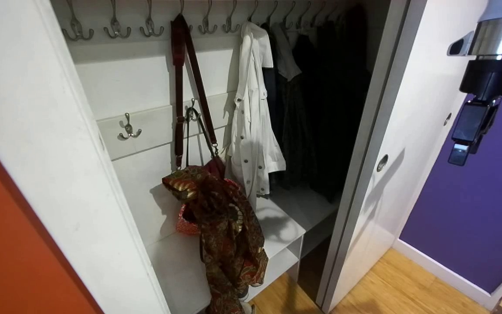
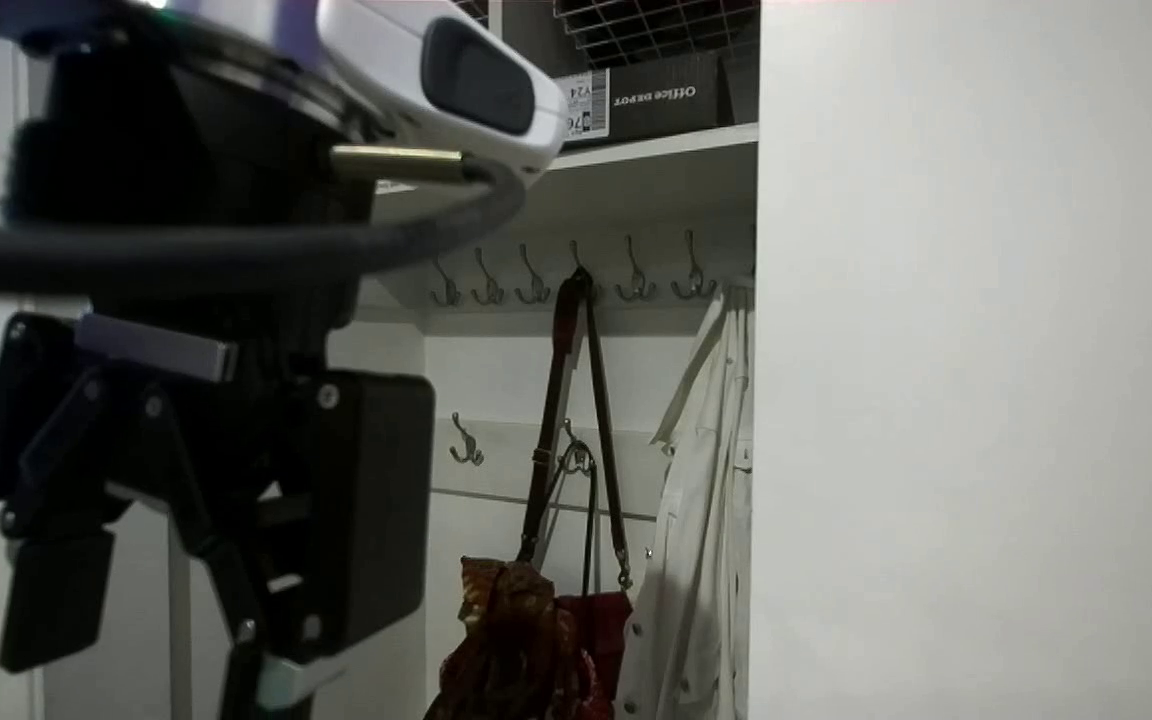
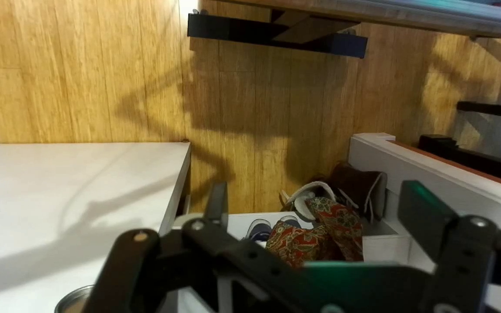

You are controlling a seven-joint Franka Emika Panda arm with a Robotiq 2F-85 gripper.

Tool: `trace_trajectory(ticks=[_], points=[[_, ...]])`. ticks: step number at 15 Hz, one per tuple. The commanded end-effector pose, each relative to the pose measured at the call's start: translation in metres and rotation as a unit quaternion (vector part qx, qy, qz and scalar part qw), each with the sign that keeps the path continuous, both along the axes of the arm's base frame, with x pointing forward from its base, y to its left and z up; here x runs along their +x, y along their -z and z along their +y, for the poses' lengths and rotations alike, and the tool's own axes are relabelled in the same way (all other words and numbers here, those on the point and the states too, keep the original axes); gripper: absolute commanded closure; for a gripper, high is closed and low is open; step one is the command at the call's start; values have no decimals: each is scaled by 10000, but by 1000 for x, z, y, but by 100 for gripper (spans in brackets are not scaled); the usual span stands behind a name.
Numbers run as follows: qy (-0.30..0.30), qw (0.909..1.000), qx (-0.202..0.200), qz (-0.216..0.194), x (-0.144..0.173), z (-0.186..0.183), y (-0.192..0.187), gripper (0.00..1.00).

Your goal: Pick up the strap of the brown object and hang it on the second bottom hanger from the left

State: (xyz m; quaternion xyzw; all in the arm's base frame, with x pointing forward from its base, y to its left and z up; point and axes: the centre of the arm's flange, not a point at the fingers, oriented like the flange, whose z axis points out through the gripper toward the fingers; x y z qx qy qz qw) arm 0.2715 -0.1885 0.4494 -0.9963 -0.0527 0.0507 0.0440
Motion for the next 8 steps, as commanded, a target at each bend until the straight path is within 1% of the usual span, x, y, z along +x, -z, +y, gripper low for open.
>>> trace_trajectory(ticks=[1, 3, 7, 8], points=[[-387, 9990, 81, -187, -16, 28, -26, 0], [-755, 9967, 56, -305, -27, 50, -42, 0], [-1514, 9870, 86, -538, -41, 102, -74, 0], [-1211, 9921, -23, -333, -24, 75, -61, 0]])
